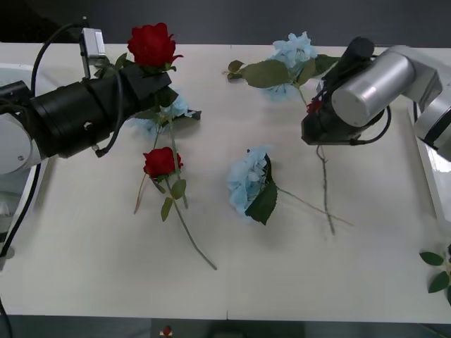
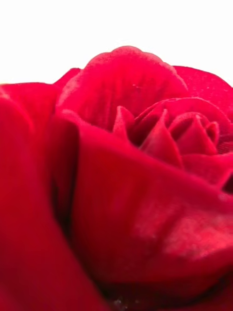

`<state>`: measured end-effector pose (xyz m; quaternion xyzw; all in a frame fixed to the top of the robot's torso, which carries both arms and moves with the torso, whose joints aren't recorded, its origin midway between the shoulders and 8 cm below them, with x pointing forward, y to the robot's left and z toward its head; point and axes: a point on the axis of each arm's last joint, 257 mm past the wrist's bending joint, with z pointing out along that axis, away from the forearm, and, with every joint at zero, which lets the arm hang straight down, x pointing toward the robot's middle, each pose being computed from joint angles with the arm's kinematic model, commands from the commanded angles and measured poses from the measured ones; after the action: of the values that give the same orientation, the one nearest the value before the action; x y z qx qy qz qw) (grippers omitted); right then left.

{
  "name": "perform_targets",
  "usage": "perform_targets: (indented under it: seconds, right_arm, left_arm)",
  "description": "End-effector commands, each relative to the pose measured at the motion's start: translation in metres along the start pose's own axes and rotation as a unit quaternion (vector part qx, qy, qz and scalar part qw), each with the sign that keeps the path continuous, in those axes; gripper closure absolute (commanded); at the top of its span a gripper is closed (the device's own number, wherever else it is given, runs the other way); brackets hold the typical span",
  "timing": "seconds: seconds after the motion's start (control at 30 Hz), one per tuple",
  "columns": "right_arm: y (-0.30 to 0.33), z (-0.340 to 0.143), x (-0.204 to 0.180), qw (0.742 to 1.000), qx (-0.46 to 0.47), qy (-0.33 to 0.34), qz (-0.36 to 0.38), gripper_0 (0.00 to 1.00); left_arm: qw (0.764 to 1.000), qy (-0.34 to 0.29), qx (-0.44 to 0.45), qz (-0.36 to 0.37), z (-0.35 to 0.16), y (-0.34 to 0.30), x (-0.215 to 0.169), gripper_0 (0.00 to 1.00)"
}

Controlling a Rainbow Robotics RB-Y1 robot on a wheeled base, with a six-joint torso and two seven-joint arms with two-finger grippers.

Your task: Put the red flowers into the right box and the blue flowers into the left box

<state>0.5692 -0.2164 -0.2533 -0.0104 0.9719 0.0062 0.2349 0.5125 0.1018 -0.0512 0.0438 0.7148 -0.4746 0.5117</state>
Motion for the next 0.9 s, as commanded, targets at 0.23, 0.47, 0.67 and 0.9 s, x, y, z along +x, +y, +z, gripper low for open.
perform_targets:
  seconds: [0.23, 0.47, 0.67, 0.9]
  right_arm:
    - [-0.073, 0.010, -0.024, 0.998, 0.033, -0.025, -0.040, 0.39]
    - [-0.085, 0.023, -0.024, 0.994, 0.041, -0.036, -0.091, 0.13]
    - [-0.078, 0.002, -0.023, 0.992, -0.005, -0.032, -0.123, 0.08]
    - [-0.039, -0.049, -0.006, 0.982, -0.126, -0.045, -0.132, 0.09]
  left_arm:
    - [0.996, -0.028, 0.088, -0.013, 0.018, -0.068, -0.017, 1.00]
    - [0.995, -0.031, 0.095, -0.015, 0.021, -0.074, -0.019, 1.00]
    - [0.994, -0.033, 0.101, -0.019, 0.021, -0.078, -0.021, 1.00]
    - [0.994, -0.033, 0.103, -0.020, 0.021, -0.079, -0.021, 1.00]
